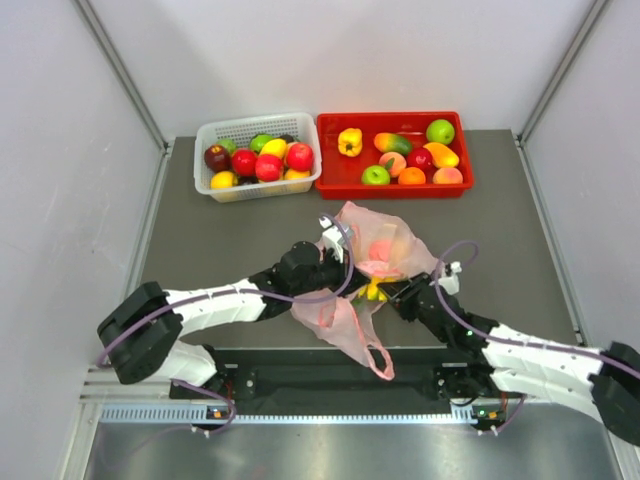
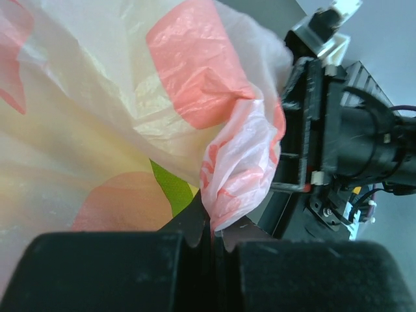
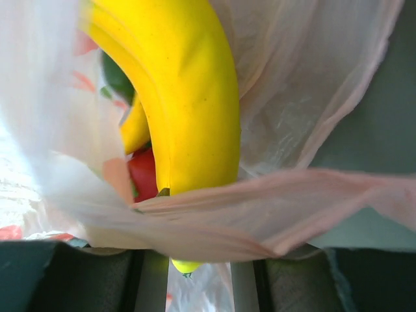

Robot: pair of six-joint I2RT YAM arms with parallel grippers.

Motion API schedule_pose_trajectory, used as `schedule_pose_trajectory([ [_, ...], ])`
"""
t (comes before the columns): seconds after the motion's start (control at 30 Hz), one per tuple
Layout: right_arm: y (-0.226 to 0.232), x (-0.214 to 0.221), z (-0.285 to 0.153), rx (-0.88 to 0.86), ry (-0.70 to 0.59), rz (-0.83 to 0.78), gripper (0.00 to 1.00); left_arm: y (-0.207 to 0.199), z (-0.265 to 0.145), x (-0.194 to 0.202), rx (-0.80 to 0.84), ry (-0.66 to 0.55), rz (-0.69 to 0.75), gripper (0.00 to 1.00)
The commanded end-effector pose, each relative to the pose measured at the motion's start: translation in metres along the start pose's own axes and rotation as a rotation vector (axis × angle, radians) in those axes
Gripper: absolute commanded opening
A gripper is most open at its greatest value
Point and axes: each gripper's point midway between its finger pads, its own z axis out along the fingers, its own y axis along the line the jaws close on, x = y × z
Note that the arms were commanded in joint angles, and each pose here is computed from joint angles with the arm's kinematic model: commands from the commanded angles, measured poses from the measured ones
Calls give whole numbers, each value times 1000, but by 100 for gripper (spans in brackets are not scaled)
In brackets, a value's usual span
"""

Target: Untie the knot of the plastic bag and take out the fruit

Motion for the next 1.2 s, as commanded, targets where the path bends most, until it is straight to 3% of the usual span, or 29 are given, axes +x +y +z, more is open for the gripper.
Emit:
schedule_pose_trajectory([
  [0.0, 24, -18, -16, -63, -36, -81, 4, -9, -7, -18, 14, -62, 50, 0],
  [0.33, 8, -40, -69, 103, 104, -535, 1, 14, -22, -43, -153, -146, 98, 0],
  [0.63, -2, -26, -80, 206, 314, -765, 0, 19, -29, -82, -252, -231, 148, 0],
  [0.87, 10, -24, -93, 151, 368, -857, 0, 33, -40, -101, -338, -241, 201, 0],
  [1.03, 27, -10, -110, -3, 452, -927, 0, 42, -40, -95, -345, -214, 203, 0],
  [1.17, 58, -14, -130, -137, 409, -962, 0, 45, -37, -85, -339, -192, 199, 0],
])
